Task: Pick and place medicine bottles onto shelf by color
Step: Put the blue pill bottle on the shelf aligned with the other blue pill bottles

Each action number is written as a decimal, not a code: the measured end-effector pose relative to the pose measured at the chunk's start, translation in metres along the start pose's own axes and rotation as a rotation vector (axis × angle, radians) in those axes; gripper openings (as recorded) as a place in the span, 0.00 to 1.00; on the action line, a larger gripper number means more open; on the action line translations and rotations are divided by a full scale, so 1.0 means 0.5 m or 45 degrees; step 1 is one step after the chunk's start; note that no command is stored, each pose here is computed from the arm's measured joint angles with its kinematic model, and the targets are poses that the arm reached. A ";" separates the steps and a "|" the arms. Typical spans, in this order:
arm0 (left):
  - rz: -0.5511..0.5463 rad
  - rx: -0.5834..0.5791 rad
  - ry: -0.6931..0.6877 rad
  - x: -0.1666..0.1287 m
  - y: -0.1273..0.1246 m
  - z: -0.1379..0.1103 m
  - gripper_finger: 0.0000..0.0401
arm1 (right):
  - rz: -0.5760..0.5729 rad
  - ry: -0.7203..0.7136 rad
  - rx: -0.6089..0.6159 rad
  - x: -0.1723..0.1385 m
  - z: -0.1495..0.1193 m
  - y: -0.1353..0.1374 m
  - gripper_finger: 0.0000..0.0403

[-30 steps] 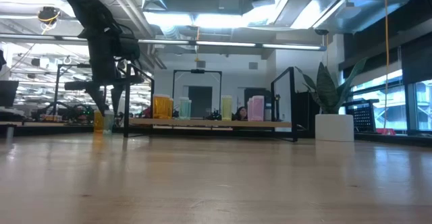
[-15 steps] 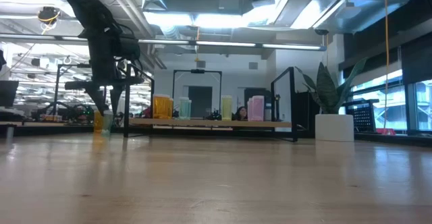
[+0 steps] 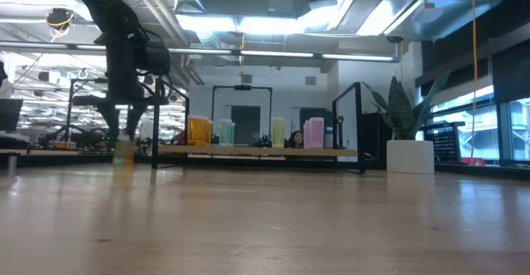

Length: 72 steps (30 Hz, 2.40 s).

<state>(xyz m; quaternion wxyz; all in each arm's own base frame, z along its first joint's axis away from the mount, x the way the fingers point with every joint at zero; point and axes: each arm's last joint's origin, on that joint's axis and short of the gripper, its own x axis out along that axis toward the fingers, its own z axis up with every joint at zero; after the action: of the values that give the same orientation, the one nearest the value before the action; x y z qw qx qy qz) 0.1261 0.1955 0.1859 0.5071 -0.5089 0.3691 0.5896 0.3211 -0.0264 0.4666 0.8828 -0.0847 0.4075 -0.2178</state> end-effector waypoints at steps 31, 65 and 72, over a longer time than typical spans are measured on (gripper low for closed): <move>-0.001 0.475 0.190 -0.124 0.096 -0.084 0.26 | 0.000 0.000 0.000 0.000 0.000 0.000 0.49; -0.528 1.090 0.162 -0.212 0.022 -0.285 0.26 | 0.000 -0.028 0.016 0.000 0.005 0.000 0.49; -0.604 1.117 0.193 -0.191 -0.049 -0.339 0.26 | 0.371 -0.022 -0.128 -0.003 0.000 0.016 0.49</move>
<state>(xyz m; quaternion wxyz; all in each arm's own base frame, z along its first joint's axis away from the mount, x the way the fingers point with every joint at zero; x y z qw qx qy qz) 0.1849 0.0181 0.2455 0.7650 -0.3590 0.4922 0.2088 0.3231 -0.0186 0.4649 0.9032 -0.0706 0.4182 -0.0660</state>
